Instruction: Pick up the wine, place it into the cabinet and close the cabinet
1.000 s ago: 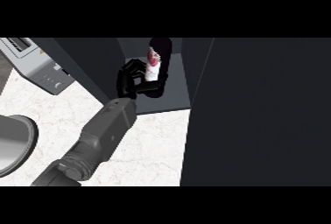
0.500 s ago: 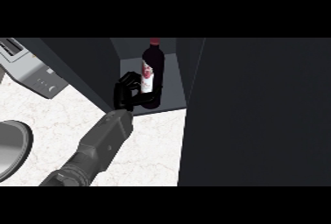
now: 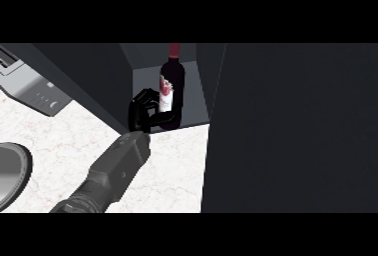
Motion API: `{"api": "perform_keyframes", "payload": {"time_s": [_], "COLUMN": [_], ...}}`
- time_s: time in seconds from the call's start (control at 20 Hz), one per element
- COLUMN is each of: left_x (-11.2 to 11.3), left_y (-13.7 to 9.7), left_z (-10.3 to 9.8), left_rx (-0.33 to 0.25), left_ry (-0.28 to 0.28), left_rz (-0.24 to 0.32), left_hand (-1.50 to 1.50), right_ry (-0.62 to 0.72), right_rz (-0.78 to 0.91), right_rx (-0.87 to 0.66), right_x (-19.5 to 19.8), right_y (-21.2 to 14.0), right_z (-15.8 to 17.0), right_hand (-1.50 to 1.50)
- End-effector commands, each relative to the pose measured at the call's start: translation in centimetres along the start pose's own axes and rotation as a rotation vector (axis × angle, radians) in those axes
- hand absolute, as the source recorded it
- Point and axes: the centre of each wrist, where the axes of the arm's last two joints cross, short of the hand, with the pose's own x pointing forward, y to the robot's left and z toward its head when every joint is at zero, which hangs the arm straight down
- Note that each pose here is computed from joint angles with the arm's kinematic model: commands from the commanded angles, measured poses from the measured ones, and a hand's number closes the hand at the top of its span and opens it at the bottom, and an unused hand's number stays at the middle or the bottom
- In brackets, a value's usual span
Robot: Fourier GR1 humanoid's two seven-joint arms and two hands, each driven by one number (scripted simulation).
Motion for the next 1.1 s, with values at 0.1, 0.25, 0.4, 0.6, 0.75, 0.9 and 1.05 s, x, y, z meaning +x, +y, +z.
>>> {"api": "perform_keyframes", "payload": {"time_s": [0.1, 0.25, 0.4, 0.6, 0.75, 0.9, 1.05], "left_x": [0.5, 1.6, 1.4, 2.9, 4.7, 4.9, 6.5], "left_y": [-0.6, -1.5, -1.3, -2.6, -4.0, -4.2, -5.4], "left_z": [-0.3, -0.9, -0.8, -1.6, -2.4, -2.6, -3.3], "left_rx": [0.008, -0.013, 0.017, 0.036, 0.015, 0.021, 0.021], "left_ry": [-0.024, -0.034, -0.024, -0.05, -0.065, -0.062, -0.073], "left_rz": [-0.024, -0.016, -0.014, -0.02, -0.015, -0.012, -0.042], "left_hand": [1.5, 1.5, 1.5, 1.5, 1.5, 1.5, 1.5], "right_ry": [-0.005, -0.007, -0.014, -0.005, 0.001, 0.001, 0.007], "right_rz": [-0.016, -0.019, -0.029, -0.03, -0.02, -0.021, -0.008], "right_rx": [0.023, -0.003, 0.018, 0.018, -0.015, 0.0, -0.024], "right_x": [0.0, 0.0, 0.0, -0.3, -0.4, -0.5, -0.8], "right_y": [0.2, 0.0, -0.5, -0.3, -0.4, -0.6, -1.4], "right_z": [0.0, -0.3, 0.9, 0.2, 0.0, 0.5, 0.2], "right_hand": [-1.5, -1.5, -1.5, -1.5, -1.5, -1.5, -1.5]}}
